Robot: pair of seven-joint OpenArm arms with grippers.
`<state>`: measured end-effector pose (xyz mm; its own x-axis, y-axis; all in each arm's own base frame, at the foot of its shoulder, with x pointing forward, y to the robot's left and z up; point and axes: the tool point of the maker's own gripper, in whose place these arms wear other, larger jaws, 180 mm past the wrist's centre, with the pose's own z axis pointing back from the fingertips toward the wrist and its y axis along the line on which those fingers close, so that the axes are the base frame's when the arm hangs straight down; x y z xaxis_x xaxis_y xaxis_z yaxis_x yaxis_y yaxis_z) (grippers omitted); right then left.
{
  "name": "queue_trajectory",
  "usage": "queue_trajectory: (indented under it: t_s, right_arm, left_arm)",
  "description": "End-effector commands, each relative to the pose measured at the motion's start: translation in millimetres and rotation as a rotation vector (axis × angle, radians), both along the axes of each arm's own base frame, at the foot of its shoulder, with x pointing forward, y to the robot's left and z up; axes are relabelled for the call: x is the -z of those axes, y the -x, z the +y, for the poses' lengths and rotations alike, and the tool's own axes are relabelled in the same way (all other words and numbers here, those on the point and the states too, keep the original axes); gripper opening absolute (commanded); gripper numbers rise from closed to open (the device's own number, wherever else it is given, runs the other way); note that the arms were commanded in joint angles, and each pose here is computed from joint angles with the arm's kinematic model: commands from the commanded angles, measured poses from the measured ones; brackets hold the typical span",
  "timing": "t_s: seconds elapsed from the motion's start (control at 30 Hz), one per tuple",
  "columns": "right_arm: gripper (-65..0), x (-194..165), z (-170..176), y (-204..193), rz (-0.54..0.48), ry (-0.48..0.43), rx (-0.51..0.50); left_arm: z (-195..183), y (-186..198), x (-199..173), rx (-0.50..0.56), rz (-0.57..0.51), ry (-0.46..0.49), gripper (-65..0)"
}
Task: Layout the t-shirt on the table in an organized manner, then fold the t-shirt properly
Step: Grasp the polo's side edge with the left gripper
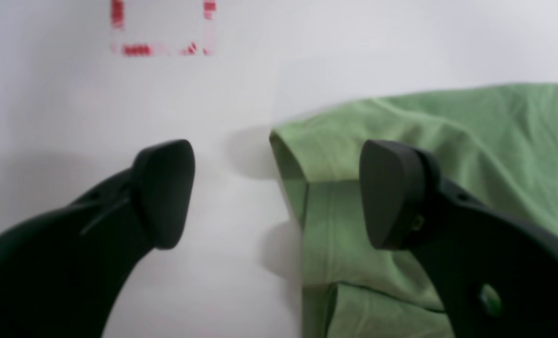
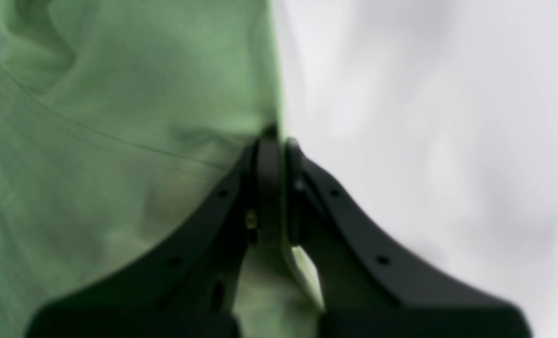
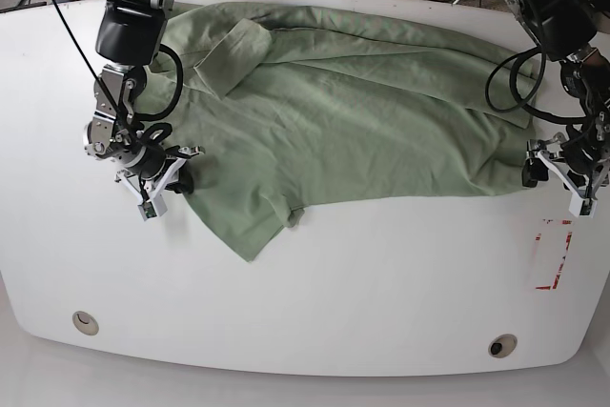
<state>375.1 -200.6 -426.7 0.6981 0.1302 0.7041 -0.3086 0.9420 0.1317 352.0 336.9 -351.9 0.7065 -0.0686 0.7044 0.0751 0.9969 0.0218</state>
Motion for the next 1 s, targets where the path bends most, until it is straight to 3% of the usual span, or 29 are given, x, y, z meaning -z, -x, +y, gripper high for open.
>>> queue_trajectory:
  t_s: [0.0, 0.97]
  right_arm:
    - [-64.8, -4.2, -5.2, -3.2, 0.002, 0.026, -0.003]
    - [-64.8, -3.0, 2.6, -3.5, 0.002, 0.011, -0.007]
  left_arm:
    - [-0.1, -13.2, -4.4, -0.008, -0.028, 0.036, -12.9]
    - [-34.1, -30.3, 44.8, 0.017, 0.021, 0.206, -13.2]
